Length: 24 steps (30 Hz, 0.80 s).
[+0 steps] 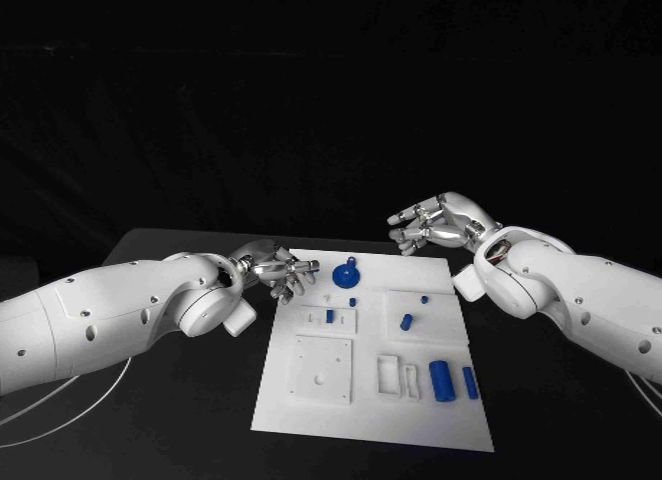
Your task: Assemble the parts on the task board
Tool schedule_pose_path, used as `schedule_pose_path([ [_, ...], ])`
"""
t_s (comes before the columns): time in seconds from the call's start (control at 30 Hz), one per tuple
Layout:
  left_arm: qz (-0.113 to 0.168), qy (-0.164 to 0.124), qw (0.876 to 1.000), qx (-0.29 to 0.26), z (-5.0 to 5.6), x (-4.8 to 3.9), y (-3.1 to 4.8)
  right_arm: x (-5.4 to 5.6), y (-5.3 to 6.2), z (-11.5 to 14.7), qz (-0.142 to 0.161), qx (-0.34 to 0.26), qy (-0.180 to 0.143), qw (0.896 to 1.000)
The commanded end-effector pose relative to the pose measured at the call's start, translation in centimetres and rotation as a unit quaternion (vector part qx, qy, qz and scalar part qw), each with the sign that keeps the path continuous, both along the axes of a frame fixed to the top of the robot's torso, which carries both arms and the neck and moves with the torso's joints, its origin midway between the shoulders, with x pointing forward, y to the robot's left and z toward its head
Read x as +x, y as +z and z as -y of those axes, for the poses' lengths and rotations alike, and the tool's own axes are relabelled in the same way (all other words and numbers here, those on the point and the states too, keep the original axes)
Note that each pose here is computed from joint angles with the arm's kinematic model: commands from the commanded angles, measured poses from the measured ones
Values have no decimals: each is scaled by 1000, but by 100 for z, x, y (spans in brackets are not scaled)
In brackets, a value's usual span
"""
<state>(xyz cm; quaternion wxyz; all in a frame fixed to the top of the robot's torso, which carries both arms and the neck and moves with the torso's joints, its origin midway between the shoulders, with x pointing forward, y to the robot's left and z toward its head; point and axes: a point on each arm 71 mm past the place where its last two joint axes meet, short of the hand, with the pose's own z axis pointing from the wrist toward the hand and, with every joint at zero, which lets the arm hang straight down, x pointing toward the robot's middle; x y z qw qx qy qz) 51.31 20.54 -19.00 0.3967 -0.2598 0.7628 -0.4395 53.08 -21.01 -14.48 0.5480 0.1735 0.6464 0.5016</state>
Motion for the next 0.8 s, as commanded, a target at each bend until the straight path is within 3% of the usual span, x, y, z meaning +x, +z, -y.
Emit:
schedule_pose_path([
  [0.03,-6,-32,995,-94,82,-49,69,-77,-15,-95,33,-72,17,997],
  [0.37,-29,-82,979,-185,197,-180,124,-337,-43,-421,70,-131,43,988],
  [0.8,-34,-132,970,-201,283,-257,131,-522,12,-622,106,-127,51,985],
])
